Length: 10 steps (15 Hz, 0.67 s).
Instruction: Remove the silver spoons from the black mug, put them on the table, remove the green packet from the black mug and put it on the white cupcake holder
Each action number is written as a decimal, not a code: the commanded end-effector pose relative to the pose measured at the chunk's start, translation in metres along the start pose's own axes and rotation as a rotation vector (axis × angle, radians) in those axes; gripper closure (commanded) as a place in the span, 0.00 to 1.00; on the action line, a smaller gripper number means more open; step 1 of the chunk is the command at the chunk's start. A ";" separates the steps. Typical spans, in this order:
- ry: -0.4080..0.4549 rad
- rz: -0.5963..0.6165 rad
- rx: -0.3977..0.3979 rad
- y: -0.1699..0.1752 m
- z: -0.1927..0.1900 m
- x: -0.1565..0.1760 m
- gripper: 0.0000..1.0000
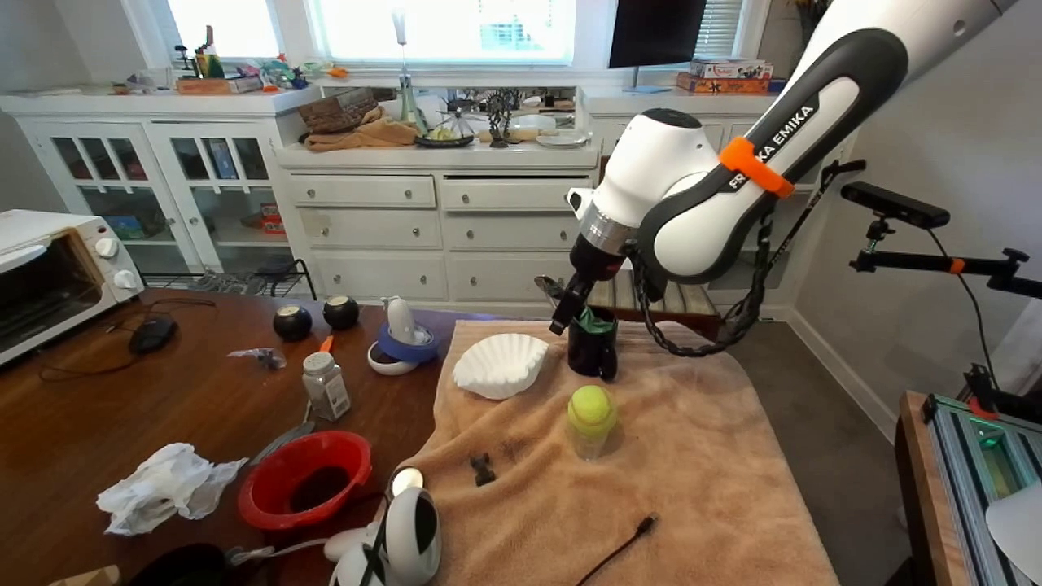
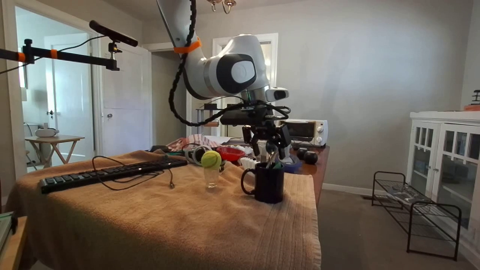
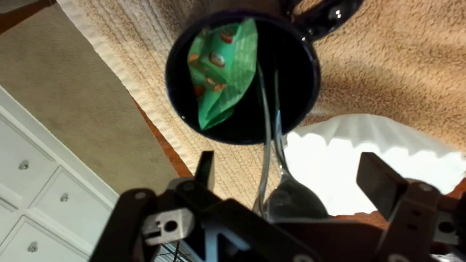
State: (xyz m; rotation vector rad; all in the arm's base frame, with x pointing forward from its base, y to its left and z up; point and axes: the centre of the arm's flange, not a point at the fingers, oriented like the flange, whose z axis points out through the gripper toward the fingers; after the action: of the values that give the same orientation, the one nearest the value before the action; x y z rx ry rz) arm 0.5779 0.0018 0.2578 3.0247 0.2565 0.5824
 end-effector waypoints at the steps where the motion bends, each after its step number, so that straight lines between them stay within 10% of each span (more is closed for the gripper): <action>1: 0.032 -0.016 -0.026 -0.012 -0.005 -0.014 0.00; 10: 0.062 -0.035 -0.050 -0.007 -0.004 -0.010 0.00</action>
State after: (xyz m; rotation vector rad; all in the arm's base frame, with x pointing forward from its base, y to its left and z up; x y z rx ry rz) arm 0.5685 0.0051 0.2573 2.9698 0.2918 0.6458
